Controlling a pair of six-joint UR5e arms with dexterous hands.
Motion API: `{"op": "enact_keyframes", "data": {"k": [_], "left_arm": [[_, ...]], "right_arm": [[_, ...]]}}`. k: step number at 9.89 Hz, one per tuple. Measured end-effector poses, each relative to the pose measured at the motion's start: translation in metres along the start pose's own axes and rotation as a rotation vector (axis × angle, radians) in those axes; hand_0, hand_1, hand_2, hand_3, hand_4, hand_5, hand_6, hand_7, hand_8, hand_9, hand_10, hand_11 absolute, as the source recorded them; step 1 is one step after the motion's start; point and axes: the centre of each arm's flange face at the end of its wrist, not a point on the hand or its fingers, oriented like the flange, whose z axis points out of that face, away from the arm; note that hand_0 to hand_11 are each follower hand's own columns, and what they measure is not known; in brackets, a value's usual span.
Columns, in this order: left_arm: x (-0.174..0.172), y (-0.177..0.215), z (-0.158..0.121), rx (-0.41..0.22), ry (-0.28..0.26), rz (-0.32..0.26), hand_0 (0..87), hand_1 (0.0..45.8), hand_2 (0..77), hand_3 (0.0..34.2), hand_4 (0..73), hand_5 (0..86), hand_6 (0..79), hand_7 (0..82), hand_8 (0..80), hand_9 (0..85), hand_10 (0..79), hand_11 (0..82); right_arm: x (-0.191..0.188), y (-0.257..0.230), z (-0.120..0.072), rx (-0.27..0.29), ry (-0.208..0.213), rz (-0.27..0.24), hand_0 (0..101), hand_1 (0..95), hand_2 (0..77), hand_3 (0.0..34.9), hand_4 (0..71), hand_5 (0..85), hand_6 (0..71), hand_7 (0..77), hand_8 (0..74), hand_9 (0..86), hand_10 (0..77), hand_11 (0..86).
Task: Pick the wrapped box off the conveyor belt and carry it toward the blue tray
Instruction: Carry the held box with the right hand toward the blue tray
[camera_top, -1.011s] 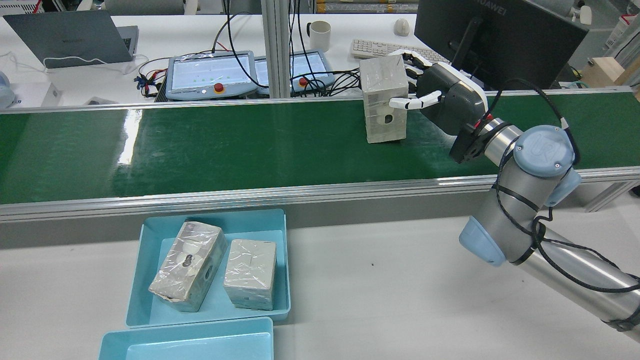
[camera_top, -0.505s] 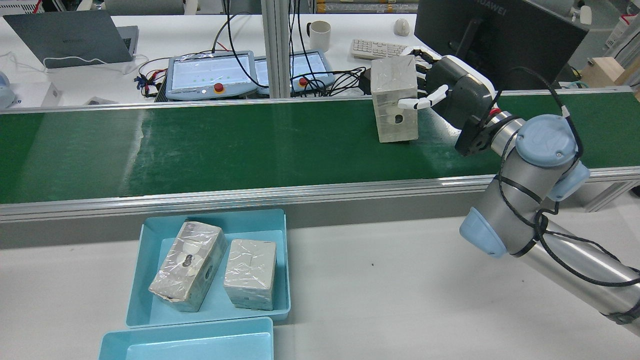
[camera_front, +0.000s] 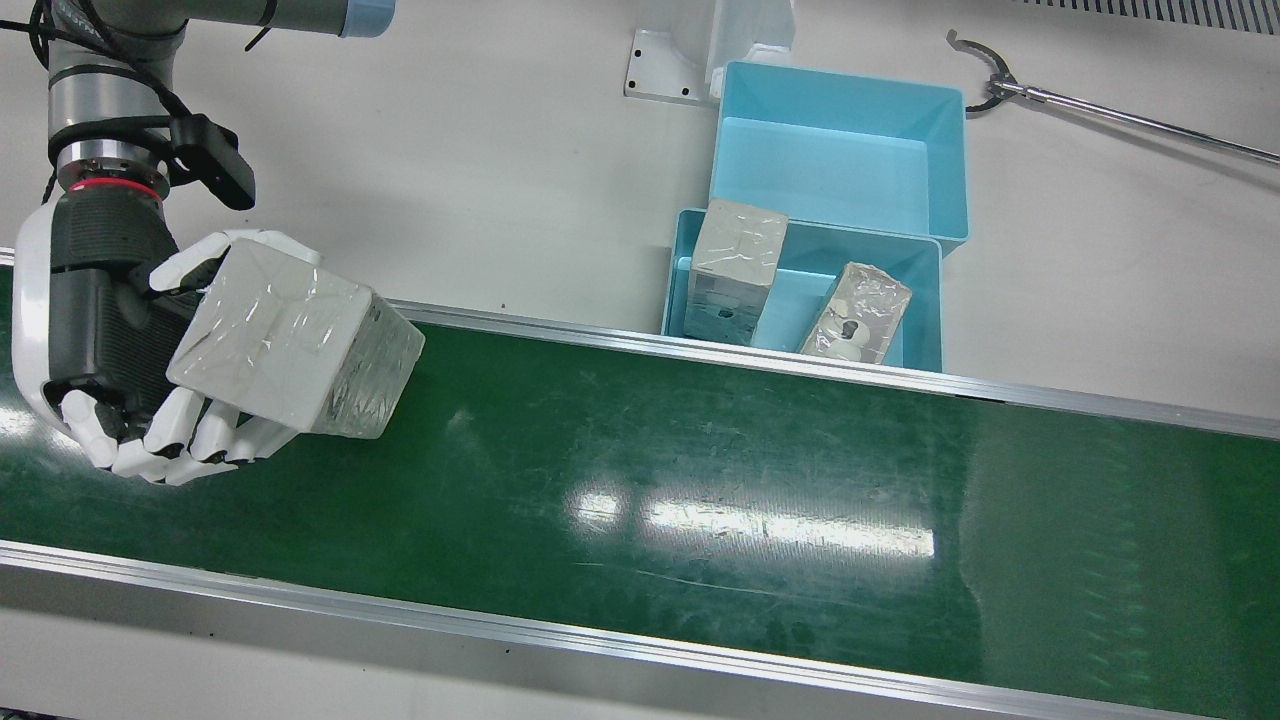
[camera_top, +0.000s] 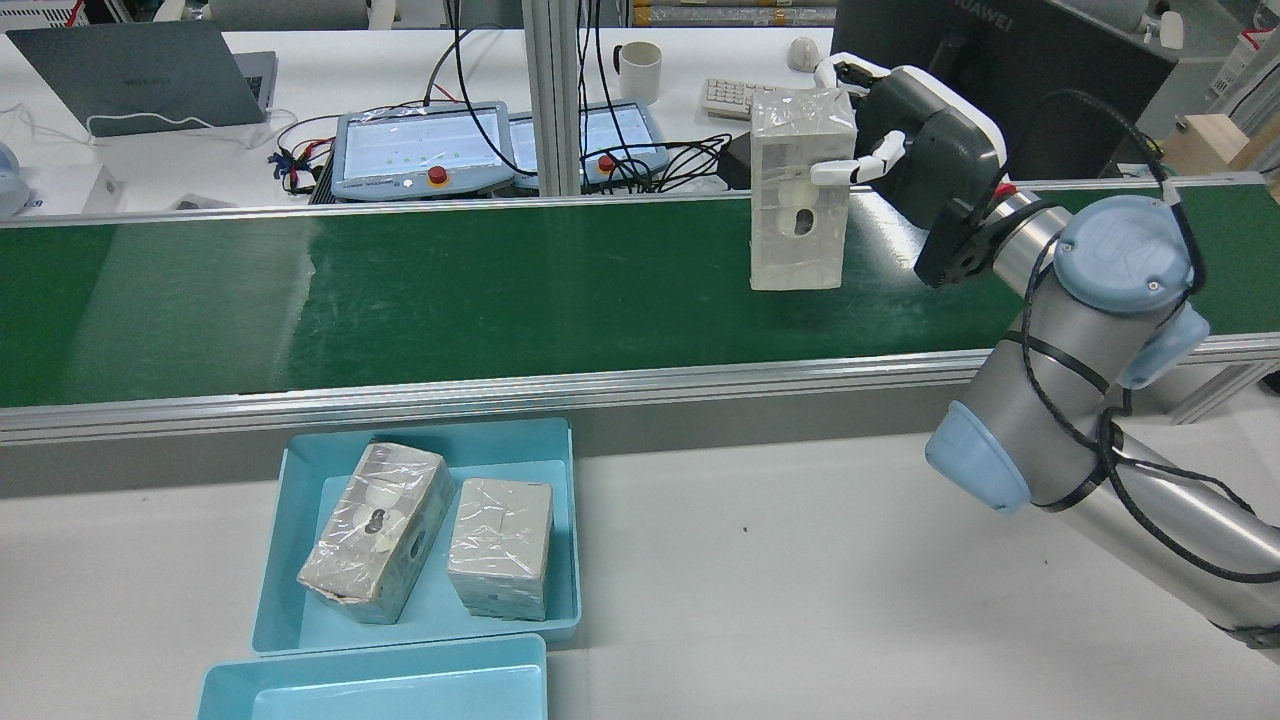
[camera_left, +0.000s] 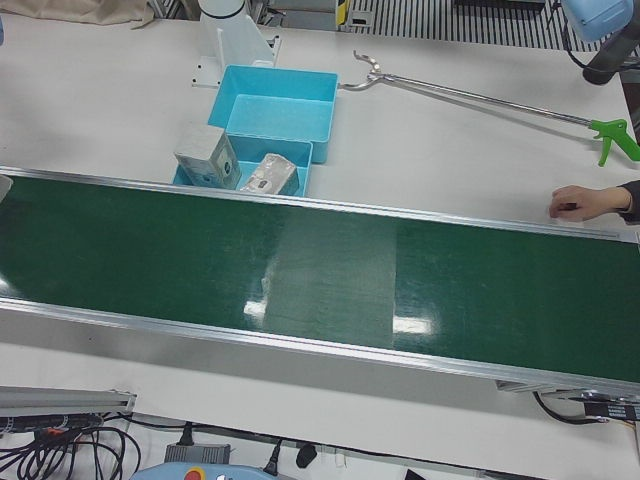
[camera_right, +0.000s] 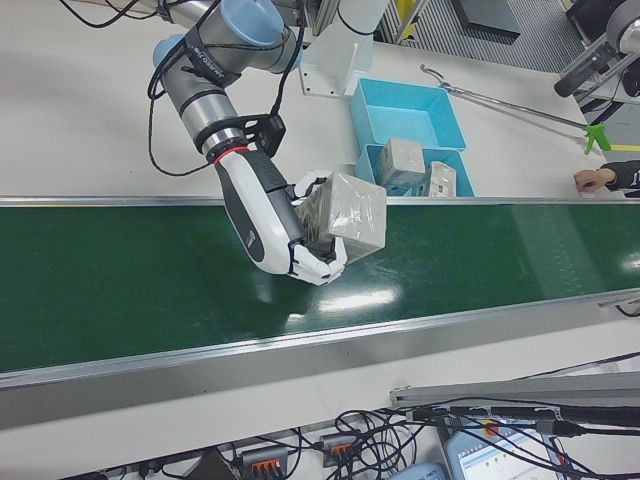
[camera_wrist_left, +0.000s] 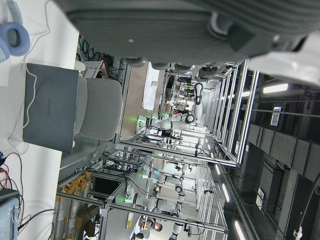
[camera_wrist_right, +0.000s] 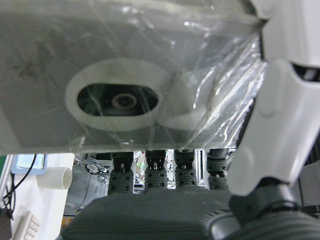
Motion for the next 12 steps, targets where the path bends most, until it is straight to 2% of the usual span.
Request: {"op": "enact_keyframes", "data": {"k": [2,3,4,5,7,9,10,11,12], "left_arm": [[0.000,0.000,0.000,0.000,0.000,0.000,0.0,0.0,0.5,0.0,0.0,1.1,0.5,0.5,0.0,0.0,0.5,0.0],[0.000,0.000,0.000,0.000,0.000,0.000,0.0,0.0,0.5,0.0,0.0,1.1,0.0,0.0,0.0,0.0,0.0,0.0],[0.000,0.000,0.000,0.000,0.000,0.000,0.0,0.0,0.5,0.0,0.0,1.1,0.0,0.0,0.0,0.0,0.0,0.0],[0.000,0.000,0.000,0.000,0.000,0.000,0.0,0.0,0.5,0.0,0.0,1.1,0.0,0.0,0.0,0.0,0.0,0.0],[0.000,0.000,0.000,0.000,0.000,0.000,0.0,0.0,1.1,0.0,0.0,1.1,0.5,0.0,0.0,0.0,0.0,0.0],[0.000,0.000,0.000,0.000,0.000,0.000,0.0,0.0,0.5,0.0,0.0,1.1,0.5,0.0,0.0,0.0,0.0,0.0],[0.000,0.000,0.000,0.000,0.000,0.000,0.0,0.0,0.5,0.0,0.0,1.1,0.5,0.0,0.0,0.0,0.0,0.0],[0.000,0.000,0.000,0.000,0.000,0.000,0.0,0.0,0.5,0.0,0.0,1.1,0.0,0.5,0.0,0.0,0.5,0.0],[0.000,0.000,0.000,0.000,0.000,0.000,0.0,0.0,0.5,0.0,0.0,1.1,0.5,0.0,0.0,0.0,0.5,0.0]], "right_arm": [[-0.006,0.038,-0.004,-0.077,-0.010,-0.021,48,3.3,35.5,3.4,22.9,69.8,35.5,71.4,50.7,53.5,51.8,45.8],[-0.003,0.057,-0.004,-0.114,-0.008,-0.030,46,0.5,32.7,0.7,23.5,69.3,39.8,70.4,55.6,61.1,56.7,52.9],[0.010,0.077,-0.002,-0.149,0.006,-0.031,46,0.5,32.7,0.7,23.5,69.3,39.8,70.4,55.6,61.1,56.7,52.9],[0.032,0.096,0.002,-0.180,0.022,-0.029,45,1.1,32.7,0.5,22.4,64.4,53.5,77.4,70.4,81.8,70.9,82.4],[0.101,0.133,0.003,-0.224,0.048,-0.007,45,1.1,32.7,0.6,22.4,67.6,61.1,77.4,70.9,80.2,70.4,80.7],[0.170,0.159,-0.009,-0.244,0.091,0.018,46,1.1,32.7,0.8,22.4,67.6,61.6,77.4,70.4,80.2,69.8,80.7],[0.195,0.166,-0.016,-0.248,0.113,0.021,47,1.1,27.8,0.8,24.0,69.3,61.6,77.4,57.8,79.6,60.5,82.4],[0.207,0.169,-0.020,-0.250,0.126,0.019,47,1.1,27.8,0.8,24.0,69.3,61.6,77.4,57.8,79.6,60.5,82.4],[0.215,0.169,-0.021,-0.248,0.135,0.014,50,1.1,21.8,0.9,25.6,69.8,59.5,77.4,47.5,80.2,49.1,83.4]]}}
